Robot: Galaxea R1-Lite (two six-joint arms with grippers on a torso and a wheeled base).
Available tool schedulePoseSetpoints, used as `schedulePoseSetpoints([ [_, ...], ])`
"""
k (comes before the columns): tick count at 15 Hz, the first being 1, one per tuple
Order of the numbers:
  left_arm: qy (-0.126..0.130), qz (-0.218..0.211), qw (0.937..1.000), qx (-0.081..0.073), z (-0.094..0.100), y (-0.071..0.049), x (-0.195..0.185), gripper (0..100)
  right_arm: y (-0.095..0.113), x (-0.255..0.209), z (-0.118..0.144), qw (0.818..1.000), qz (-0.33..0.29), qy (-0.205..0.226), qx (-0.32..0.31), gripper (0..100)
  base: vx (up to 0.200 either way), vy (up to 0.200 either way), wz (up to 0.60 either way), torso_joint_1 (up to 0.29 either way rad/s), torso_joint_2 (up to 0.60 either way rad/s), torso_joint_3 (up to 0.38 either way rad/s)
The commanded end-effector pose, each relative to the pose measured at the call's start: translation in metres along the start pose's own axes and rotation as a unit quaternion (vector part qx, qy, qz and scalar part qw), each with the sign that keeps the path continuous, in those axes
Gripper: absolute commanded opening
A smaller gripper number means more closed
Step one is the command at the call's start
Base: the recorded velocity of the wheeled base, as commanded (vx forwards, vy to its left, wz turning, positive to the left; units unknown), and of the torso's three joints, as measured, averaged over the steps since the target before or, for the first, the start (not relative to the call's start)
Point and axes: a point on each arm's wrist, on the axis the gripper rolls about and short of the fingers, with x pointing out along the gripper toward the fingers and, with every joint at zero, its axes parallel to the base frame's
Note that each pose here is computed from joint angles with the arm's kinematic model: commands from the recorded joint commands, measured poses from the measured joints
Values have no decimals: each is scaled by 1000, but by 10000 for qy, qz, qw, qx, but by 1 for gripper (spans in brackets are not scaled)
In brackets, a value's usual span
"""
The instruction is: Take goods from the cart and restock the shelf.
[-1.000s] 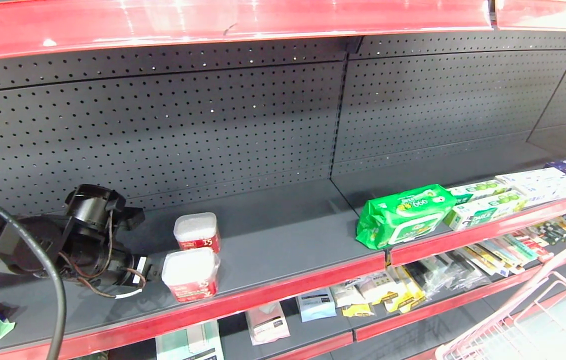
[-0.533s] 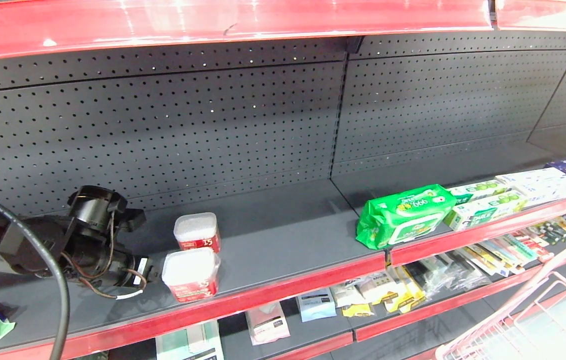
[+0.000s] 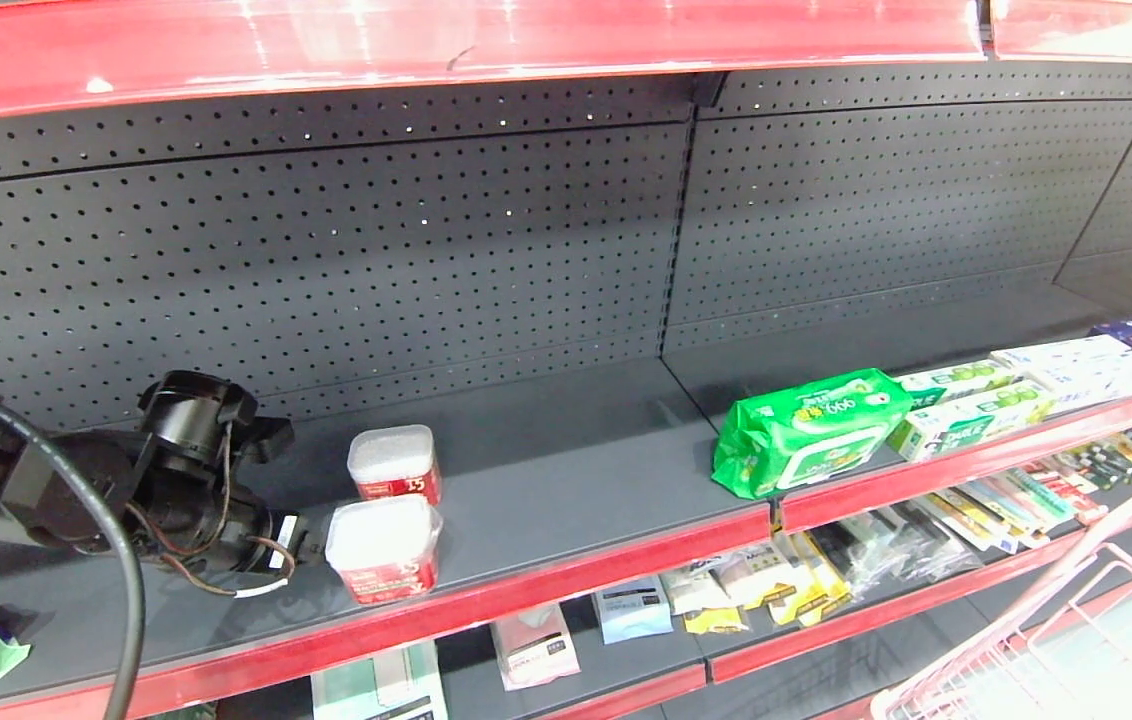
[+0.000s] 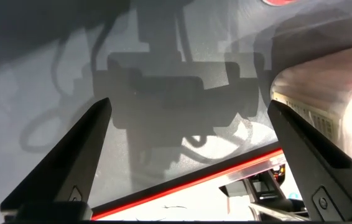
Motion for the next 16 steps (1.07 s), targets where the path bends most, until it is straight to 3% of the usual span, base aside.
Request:
schedulePoseSetpoints([
  [1,10,-3,10000,1,0,0,0,100,0,0,0,10000,5,8,-1,100,0,0,0,0,0,0],
  [16,87,-33,9999,45,-1,-4,5,100,0,0,0,10000,-3,8,-1,100,0,0,0,0,0,0],
])
